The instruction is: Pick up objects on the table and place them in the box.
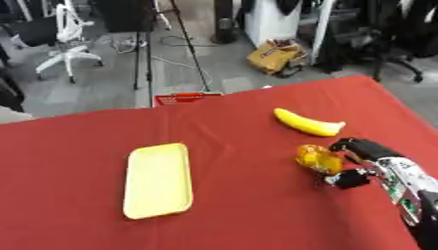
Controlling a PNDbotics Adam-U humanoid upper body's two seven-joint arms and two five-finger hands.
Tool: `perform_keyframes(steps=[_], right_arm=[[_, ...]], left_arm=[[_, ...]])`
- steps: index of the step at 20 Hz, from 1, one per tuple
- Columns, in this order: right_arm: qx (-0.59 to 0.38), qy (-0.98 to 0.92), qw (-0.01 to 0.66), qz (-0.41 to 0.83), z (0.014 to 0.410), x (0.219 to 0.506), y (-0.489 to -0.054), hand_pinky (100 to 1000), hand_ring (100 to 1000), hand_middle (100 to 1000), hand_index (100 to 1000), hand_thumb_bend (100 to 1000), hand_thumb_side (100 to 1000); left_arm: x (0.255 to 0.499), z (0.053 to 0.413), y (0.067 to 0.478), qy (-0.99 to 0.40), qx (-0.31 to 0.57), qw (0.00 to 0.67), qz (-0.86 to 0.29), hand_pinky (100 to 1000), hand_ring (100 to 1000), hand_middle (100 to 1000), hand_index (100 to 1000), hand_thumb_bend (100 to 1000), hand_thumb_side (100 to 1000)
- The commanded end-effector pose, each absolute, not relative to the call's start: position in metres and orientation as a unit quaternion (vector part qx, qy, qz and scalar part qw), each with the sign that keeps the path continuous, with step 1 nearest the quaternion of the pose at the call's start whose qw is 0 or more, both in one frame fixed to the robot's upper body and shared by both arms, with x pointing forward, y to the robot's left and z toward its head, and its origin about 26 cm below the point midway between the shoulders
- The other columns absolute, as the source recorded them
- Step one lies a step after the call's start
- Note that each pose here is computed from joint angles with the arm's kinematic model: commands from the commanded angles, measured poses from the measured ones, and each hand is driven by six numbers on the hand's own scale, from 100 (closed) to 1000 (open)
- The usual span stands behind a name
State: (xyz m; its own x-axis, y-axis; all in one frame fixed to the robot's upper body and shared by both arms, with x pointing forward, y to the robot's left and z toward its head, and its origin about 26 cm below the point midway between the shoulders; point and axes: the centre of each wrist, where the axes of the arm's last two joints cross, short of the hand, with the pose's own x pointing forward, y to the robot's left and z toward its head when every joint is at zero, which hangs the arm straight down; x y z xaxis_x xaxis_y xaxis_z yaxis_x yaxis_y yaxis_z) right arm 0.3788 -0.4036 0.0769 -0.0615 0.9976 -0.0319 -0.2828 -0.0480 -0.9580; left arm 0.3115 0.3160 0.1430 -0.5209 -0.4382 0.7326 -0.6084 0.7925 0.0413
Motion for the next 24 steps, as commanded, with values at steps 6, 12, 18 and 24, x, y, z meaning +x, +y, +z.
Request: perform_keyframes(steps=[6, 12, 18, 24], right_arm=[[-0.440, -0.421, 0.530, 0.590, 0.0840, 0.3774, -0.4100, 664, 715, 760, 829, 424, 491], [-0.473, -0.423, 0.513, 0.577, 0.0830, 0.3786, -0.4062, 538, 597, 637, 755, 361, 439], [-0.508, -0.440, 0.496, 0.549, 0.0831, 0.3774, -0.4057, 340, 414, 363, 450, 175, 303], [-0.518, -0.463, 0.490, 0.527, 0.0832, 0.3749, -0.4043, 334, 401, 340, 431, 191, 307]], left_arm=[[0.3108, 0.1526, 0.3180, -0.871, 0.304, 0.370, 0.105, 694, 781, 848, 855, 839, 993], [0.3108, 0.1523, 0.3178, -0.871, 0.304, 0.371, 0.106, 693, 780, 848, 854, 839, 993], [0.3107, 0.1519, 0.3178, -0.871, 0.303, 0.371, 0.107, 693, 778, 847, 854, 838, 994], [0.3107, 0.1523, 0.3181, -0.871, 0.304, 0.371, 0.107, 693, 778, 848, 854, 839, 994]])
